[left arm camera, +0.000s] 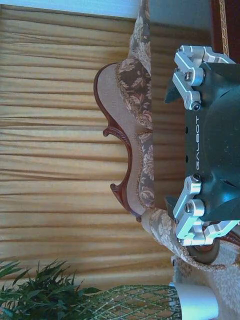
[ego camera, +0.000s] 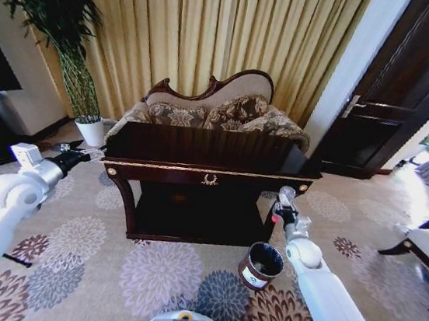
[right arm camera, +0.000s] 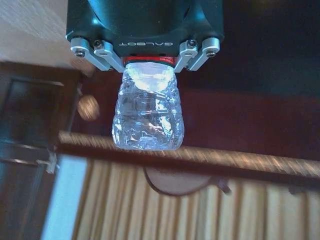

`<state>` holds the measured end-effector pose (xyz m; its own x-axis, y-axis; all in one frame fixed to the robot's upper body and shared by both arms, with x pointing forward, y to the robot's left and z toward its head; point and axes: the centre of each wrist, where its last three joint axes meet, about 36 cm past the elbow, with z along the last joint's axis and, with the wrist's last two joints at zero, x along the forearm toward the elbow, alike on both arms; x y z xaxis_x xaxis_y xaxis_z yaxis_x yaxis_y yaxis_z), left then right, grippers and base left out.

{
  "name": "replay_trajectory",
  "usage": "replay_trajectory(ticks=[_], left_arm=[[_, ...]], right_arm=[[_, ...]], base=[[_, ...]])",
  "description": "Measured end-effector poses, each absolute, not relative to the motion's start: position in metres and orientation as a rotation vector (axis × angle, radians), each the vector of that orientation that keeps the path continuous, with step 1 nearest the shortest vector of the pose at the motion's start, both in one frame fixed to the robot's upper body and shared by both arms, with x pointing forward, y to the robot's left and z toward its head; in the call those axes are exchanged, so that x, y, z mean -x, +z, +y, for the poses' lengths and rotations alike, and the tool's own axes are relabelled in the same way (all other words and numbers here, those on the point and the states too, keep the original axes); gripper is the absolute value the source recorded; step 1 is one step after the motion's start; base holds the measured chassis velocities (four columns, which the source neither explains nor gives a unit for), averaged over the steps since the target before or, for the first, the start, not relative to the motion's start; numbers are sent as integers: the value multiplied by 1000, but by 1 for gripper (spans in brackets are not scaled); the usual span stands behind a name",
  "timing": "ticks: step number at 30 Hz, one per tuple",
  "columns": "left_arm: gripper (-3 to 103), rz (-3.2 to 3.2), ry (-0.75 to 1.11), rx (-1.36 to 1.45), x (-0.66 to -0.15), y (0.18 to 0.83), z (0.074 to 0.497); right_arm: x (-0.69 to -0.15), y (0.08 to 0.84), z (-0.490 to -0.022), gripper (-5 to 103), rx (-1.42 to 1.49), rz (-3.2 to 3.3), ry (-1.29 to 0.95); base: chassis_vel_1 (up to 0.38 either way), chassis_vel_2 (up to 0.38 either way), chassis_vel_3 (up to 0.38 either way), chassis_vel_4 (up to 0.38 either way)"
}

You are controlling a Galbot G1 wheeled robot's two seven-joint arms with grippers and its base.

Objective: Move to the front of the table and place the trash on the table into the trash bin.

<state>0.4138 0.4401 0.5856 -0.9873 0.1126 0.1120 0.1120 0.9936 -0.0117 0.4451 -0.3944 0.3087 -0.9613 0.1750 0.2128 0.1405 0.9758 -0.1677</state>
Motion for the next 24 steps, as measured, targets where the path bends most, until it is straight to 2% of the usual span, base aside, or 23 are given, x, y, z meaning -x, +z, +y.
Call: replay_trajectory(ticks=[8, 16, 17, 19, 22, 23, 24], left_arm=[[100, -3029, 8, 177, -413, 586, 437], [100, -3035, 3, 181, -415, 589, 433], [100, -3035, 1, 184, -415, 590, 433], [100, -3035, 0, 186, -415, 590, 433], [100, -3038, 4, 196, -416, 590, 431], [100, -3038, 4, 196, -416, 590, 431], [100, -3038, 8, 198, -416, 590, 430]], right_arm=[[-430, 235, -417, 25, 346, -2800, 232], [-419, 191, -411, 25, 400, -2738, 214], [-419, 188, -407, 30, 402, -2735, 206], [-419, 188, -406, 30, 402, -2736, 204], [-422, 186, -396, 47, 407, -2750, 189], [-422, 186, -396, 47, 407, -2750, 189], [-424, 186, -394, 52, 411, -2753, 188]], base=[[0, 0, 0, 0], [0, 0, 0, 0], [0, 0, 0, 0], [0, 0, 0, 0], [0, 0, 0, 0], [0, 0, 0, 0], [0, 0, 0, 0]])
